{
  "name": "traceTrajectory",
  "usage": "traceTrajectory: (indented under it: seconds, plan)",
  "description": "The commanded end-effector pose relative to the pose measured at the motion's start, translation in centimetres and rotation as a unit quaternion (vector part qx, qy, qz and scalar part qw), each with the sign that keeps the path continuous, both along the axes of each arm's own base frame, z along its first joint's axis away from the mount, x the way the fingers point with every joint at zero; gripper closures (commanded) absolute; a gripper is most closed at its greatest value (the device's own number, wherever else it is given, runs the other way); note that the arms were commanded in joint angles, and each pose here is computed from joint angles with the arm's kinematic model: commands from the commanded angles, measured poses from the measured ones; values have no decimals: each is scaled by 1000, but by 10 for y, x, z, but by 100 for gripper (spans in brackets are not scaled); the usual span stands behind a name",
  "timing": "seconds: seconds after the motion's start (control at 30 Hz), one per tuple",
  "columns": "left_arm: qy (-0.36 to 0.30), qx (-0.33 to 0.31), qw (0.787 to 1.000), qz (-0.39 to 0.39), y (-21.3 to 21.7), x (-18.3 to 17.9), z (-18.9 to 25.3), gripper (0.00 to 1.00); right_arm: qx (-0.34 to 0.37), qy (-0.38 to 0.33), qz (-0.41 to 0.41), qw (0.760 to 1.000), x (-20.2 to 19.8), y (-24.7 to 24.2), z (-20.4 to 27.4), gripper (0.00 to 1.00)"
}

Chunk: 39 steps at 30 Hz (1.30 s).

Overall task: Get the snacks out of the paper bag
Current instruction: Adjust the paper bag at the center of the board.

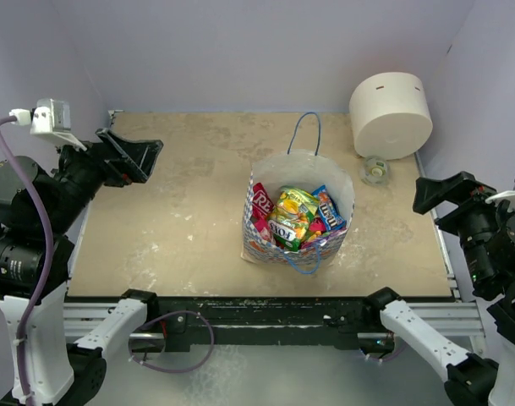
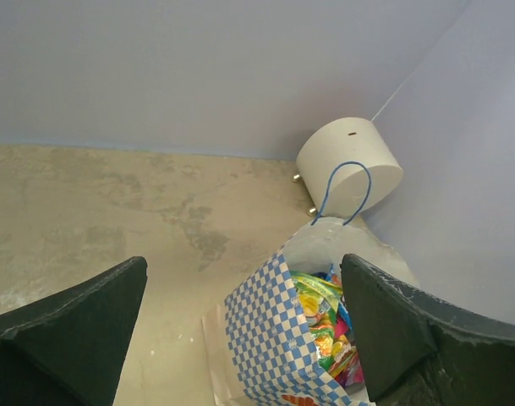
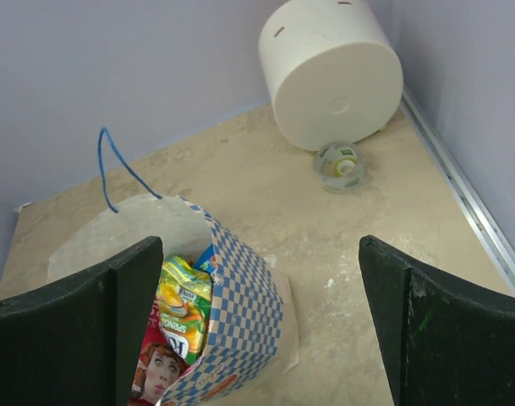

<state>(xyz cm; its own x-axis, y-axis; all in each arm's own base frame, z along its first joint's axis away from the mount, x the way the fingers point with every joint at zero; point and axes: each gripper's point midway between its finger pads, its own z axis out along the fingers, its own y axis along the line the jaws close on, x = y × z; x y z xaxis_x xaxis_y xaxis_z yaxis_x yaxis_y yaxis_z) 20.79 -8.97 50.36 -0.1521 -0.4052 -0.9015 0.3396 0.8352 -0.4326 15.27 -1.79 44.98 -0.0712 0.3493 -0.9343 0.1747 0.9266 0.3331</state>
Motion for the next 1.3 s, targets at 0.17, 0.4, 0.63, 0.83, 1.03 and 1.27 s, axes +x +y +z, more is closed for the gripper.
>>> traceTrajectory:
  seconds: [0.17, 0.4, 0.63, 0.83, 1.03, 1.27]
  plan:
    - [22, -1, 998, 59, 20, -3, -10, 1, 28, 84, -50, 995, -2, -6, -27, 1]
    - [39, -13, 998, 42, 13, 0, -17, 1, 45, 126, 2, 991, 9, 20, -47, 1]
    - [86, -67, 993, -49, -23, 7, -38, 1, 66, 80, 154, 983, 17, 74, -39, 1]
    - [127, -128, 974, -139, -56, 8, -56, 1, 25, 106, 241, 964, 50, 109, -53, 1]
    - [183, -156, 952, -191, -74, 11, -82, 1, -35, 118, 304, 945, 114, 140, -53, 1]
    - [249, -134, 942, -179, -73, 21, -114, 1, -73, 144, 364, 917, 185, 174, -72, 2]
